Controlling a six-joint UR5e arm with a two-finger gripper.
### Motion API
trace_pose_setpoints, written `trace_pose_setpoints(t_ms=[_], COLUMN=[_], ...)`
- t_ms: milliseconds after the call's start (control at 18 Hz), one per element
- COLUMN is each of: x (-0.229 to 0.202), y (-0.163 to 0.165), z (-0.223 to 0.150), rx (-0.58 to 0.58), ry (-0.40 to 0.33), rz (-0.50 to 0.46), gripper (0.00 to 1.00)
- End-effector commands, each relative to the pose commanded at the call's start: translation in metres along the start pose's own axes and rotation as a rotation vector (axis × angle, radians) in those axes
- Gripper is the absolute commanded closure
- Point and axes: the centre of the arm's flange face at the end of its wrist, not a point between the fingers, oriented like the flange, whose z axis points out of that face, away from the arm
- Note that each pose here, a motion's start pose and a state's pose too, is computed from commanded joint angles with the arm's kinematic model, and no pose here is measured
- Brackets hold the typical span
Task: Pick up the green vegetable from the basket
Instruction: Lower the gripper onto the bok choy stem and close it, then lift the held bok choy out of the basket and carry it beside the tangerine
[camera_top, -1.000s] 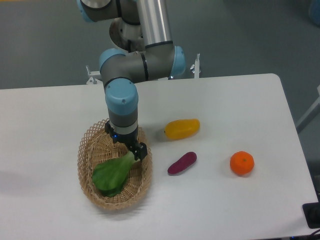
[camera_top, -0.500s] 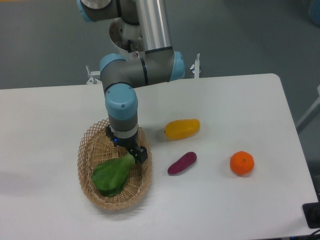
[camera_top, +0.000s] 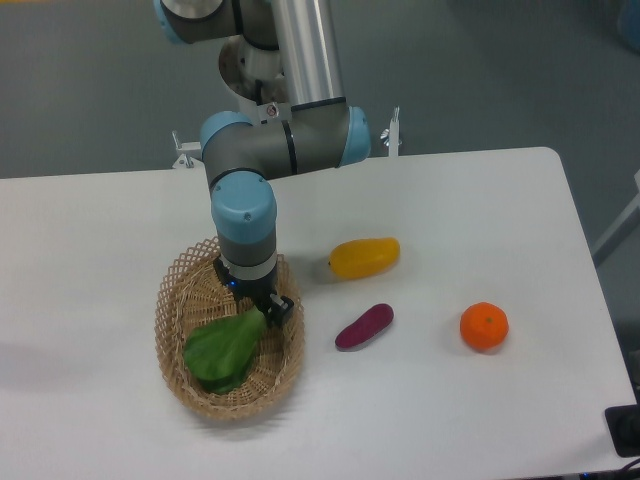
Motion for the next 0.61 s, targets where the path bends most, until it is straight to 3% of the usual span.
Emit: trace_pose_setpoints(t_ms=[333, 611], x=[-0.003, -0.006], y=[-0.002, -0.001], z=[-0.009, -0.015], rx=[0.011, 0.018], ry=[-0.013, -0.022], rz=[-0.002, -0.003], gripper=[0.66, 0.68])
